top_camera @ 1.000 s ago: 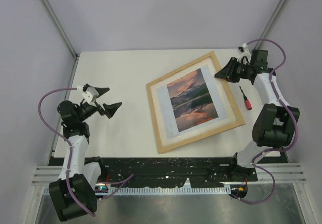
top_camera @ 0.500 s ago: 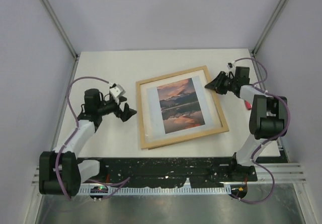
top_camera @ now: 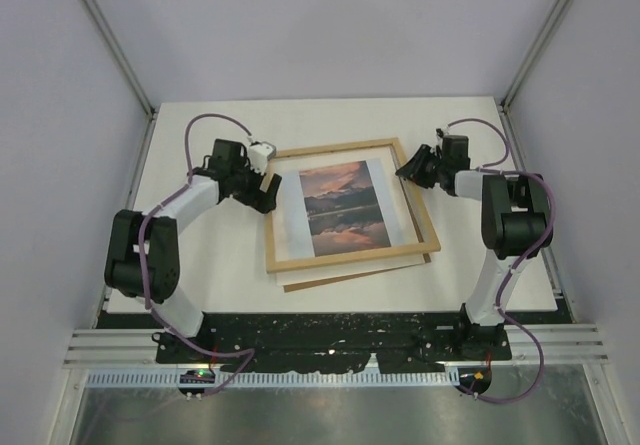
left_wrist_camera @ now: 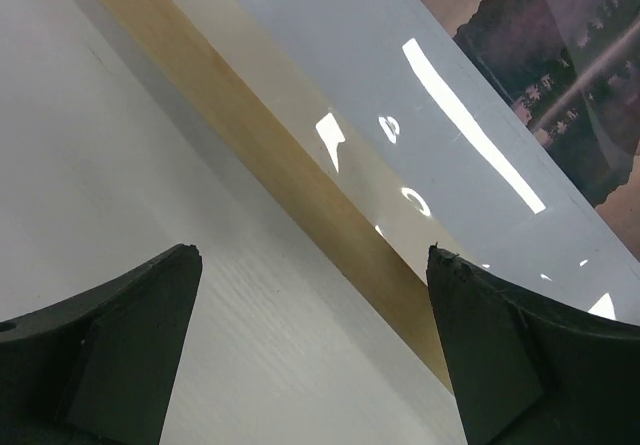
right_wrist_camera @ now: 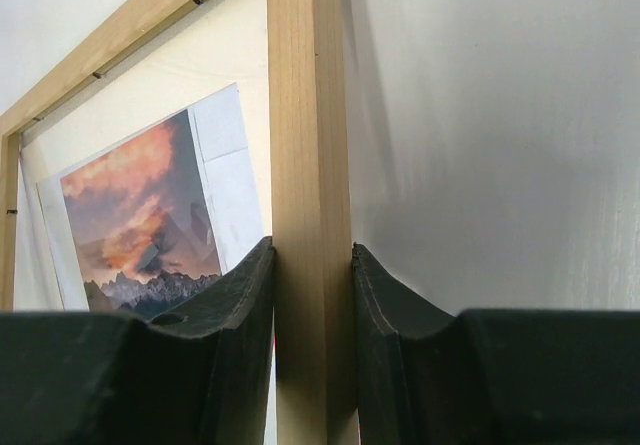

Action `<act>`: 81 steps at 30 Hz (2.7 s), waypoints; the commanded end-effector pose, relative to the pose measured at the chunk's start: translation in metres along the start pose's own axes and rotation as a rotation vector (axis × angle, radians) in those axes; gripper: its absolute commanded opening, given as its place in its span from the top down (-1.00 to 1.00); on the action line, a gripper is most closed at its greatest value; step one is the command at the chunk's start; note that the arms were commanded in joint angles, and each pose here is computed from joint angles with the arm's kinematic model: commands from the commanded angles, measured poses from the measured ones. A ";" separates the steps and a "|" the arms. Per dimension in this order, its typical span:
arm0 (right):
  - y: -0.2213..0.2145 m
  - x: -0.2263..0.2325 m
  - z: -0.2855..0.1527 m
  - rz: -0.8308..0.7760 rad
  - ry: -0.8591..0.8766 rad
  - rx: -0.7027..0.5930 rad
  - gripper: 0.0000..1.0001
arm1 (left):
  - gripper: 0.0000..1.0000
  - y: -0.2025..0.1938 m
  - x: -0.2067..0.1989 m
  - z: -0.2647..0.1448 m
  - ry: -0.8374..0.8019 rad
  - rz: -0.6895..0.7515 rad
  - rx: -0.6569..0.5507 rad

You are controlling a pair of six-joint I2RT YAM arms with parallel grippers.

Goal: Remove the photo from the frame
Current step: Turn over the photo frame at the center of the board, then pick up the photo frame item at the center of the board, then place the photo frame item at the center of the board.

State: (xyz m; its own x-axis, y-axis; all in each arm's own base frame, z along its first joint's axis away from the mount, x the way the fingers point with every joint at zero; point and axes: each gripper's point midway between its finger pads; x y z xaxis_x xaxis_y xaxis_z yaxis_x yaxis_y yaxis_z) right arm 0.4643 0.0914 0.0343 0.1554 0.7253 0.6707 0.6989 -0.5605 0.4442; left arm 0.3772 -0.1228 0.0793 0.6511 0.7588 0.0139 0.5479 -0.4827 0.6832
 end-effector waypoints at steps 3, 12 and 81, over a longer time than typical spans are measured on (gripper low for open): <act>0.029 0.000 -0.003 -0.035 -0.055 -0.075 0.65 | -0.99 -0.011 -0.006 0.011 0.033 -0.002 0.196; 0.031 0.008 -0.017 -0.074 -0.060 -0.067 0.77 | -0.82 -0.021 -0.018 0.020 -0.023 -0.046 0.322; -0.209 0.208 0.067 -0.719 0.201 0.484 -0.67 | 0.99 -0.145 0.209 -0.118 0.504 -0.270 0.587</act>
State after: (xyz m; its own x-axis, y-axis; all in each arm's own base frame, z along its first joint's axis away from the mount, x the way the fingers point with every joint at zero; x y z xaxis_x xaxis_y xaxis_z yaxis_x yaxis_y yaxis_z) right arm 0.4093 0.4060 0.0428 -0.5467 0.7206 0.4263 0.7788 0.2507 0.5750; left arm 0.3603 0.1624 0.0601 0.1765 0.9359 0.3048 0.9444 -0.2484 0.2156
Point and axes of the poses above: each gripper's point midway between its finger pads, its own z axis out along the fingers, its own x axis along the line the jaws close on, y = z × x, and after that the axes turned 8 degrees about z, right-handed
